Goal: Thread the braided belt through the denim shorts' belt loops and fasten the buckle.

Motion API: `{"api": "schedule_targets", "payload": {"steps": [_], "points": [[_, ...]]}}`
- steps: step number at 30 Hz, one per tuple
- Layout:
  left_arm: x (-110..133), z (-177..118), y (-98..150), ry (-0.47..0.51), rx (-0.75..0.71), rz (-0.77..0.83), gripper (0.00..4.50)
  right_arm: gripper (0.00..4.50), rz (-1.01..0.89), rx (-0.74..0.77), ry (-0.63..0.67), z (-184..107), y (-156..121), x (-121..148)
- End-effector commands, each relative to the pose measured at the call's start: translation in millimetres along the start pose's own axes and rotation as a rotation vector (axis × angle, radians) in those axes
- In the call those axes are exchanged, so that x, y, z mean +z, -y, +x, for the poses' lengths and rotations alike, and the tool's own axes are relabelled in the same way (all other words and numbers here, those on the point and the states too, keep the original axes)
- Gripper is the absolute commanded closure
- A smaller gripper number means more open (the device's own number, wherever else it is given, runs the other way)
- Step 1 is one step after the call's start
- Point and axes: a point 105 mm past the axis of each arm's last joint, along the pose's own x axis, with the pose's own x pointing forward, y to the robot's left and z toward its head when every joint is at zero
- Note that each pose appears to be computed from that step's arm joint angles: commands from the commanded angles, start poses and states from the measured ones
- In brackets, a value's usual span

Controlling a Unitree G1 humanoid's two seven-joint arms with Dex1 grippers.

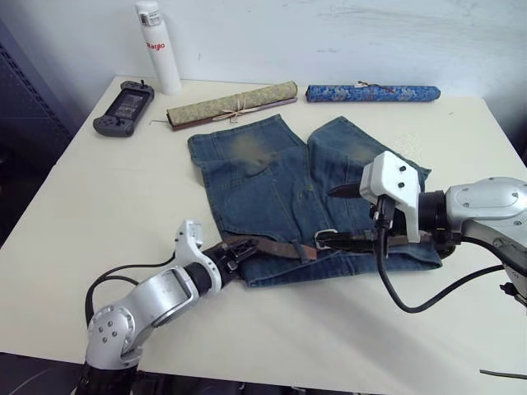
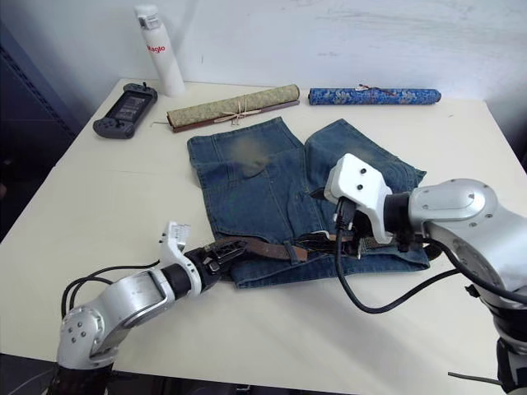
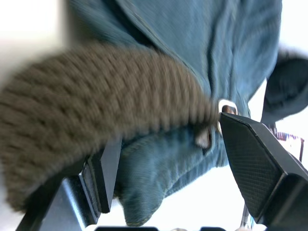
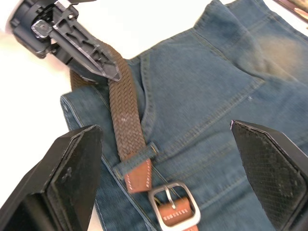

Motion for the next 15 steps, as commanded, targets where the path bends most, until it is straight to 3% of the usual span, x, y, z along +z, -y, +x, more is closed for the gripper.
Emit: {"api": "schedule_targets", "payload": {"steps": [1,3,6,11,12,15], "points": [[7.2,-10.3,6.4,0.058,-0.007,-0.006,0.94,0.0,-0.038,-0.008,0.021,-1.8,2.2,8.0],[8.8,-12.9,5.0,0.077,0.003,-0.027,0.94,0.0,-0.04,-0.005,0.023,-1.0,2.1,8.0],[13.1,-13.7,10.5,0.104,-0.017,-0.055,1.78,0.0,-0.04,0.001,0.026,1.2,2.3,7.1],[7.8,-8.4,21.3,0.074,-0.074,-0.044,4.14,0.0,-0.043,0.003,0.027,3.0,2.3,6.2],[6.3,-6.7,23.5,0.065,-0.081,-0.043,4.39,0.0,-0.044,0.001,0.026,3.2,2.4,6.1],[-1.2,1.7,30.0,0.017,-0.106,-0.034,4.39,0.0,-0.048,-0.007,0.021,2.9,2.6,5.8]]}}
